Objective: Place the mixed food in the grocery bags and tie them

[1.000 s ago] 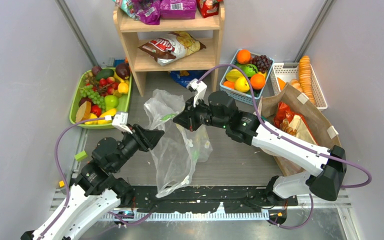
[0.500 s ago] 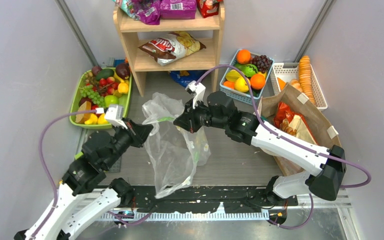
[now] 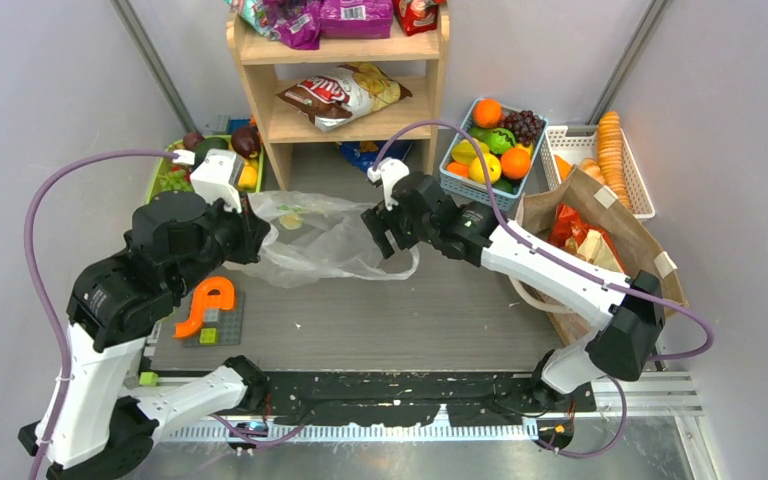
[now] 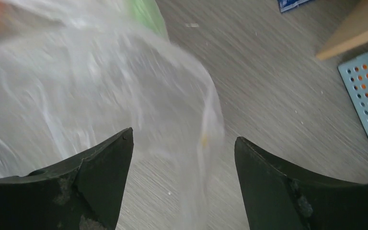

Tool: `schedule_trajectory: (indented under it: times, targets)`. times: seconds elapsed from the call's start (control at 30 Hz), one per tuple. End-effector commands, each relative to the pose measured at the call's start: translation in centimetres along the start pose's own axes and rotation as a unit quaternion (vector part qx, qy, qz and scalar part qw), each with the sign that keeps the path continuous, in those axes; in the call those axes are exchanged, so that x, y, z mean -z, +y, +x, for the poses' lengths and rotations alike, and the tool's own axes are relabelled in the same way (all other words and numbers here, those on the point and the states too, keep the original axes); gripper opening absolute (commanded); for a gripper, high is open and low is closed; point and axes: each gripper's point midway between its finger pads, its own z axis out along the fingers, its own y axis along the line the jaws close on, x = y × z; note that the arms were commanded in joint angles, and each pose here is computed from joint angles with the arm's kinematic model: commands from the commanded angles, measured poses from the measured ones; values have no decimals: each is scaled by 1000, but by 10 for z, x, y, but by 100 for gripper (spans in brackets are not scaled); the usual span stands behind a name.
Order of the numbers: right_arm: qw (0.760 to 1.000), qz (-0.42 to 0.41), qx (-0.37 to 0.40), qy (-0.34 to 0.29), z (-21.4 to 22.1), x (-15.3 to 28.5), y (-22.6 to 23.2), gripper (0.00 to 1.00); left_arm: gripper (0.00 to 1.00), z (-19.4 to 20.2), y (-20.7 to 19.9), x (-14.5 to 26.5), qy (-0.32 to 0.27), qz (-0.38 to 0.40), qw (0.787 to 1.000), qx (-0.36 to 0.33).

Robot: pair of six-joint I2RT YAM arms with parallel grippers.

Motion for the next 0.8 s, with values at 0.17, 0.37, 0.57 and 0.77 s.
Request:
schedule_trajectory:
  times: [0.17, 0.37, 0.57, 0.77]
  targets:
    - [993, 99, -2, 60, 46, 2, -47, 82, 0, -12, 31, 36, -18, -56, 998, 3]
    - [997, 31, -61, 31, 47, 10, -44, 83, 0, -12, 27, 39, -33, -35, 999, 24]
    - [995, -43, -90, 9, 42, 19, -18, 87, 0, -4, 26, 29, -25, -37, 999, 27]
    - [968, -214, -118, -52, 19, 29, 57, 88, 0, -1, 0, 15, -24, 29, 998, 50]
